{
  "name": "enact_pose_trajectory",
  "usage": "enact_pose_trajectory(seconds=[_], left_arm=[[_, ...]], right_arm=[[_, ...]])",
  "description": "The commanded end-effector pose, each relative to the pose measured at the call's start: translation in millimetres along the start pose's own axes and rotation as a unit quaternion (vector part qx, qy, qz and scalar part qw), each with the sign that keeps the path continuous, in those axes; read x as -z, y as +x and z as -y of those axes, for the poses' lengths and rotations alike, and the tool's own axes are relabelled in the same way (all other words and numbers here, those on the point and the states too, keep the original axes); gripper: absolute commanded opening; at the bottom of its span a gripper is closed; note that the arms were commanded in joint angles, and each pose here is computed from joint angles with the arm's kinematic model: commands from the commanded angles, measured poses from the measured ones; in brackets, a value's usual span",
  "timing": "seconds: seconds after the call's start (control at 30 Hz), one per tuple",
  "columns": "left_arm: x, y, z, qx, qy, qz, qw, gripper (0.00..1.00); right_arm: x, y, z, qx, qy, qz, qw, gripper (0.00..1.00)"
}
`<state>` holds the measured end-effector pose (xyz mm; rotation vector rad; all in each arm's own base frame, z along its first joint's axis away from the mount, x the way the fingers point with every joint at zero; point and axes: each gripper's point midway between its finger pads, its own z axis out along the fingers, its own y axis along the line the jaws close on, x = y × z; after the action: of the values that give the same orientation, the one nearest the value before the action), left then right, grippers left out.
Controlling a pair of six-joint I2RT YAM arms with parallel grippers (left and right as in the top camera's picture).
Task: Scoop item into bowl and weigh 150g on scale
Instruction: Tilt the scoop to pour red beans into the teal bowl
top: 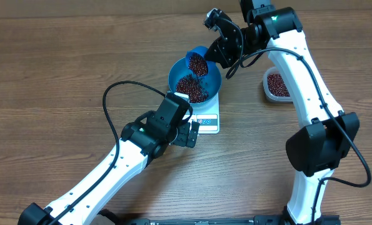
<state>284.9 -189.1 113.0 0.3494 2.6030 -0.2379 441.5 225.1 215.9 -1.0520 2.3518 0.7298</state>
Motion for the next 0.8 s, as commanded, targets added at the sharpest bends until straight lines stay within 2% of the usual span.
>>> enact_pose_trajectory(seconds=[0.0, 0.2, 0.43, 0.77], left_arm=[[-1, 3, -4, -0.007, -0.005, -0.001, 1.0, 1.0], [-1, 3, -4, -0.007, -0.005, -0.001, 1.0, 1.0], [-1, 3, -4, -0.007, -0.005, -0.001, 1.0, 0.99], [-1, 3, -4, -0.007, -0.005, -0.001, 1.0, 1.0]], right_arm=[[31, -22, -13, 0.027, 0.019, 0.035, 0.999, 0.04], [29, -22, -19, 0.032, 0.019, 0.031, 0.999, 0.04], [30, -23, -22, 0.06, 0.087, 0.004, 0.994, 0.04], [27, -20, -28, 0.062, 0.086, -0.006, 0.994, 0.04]])
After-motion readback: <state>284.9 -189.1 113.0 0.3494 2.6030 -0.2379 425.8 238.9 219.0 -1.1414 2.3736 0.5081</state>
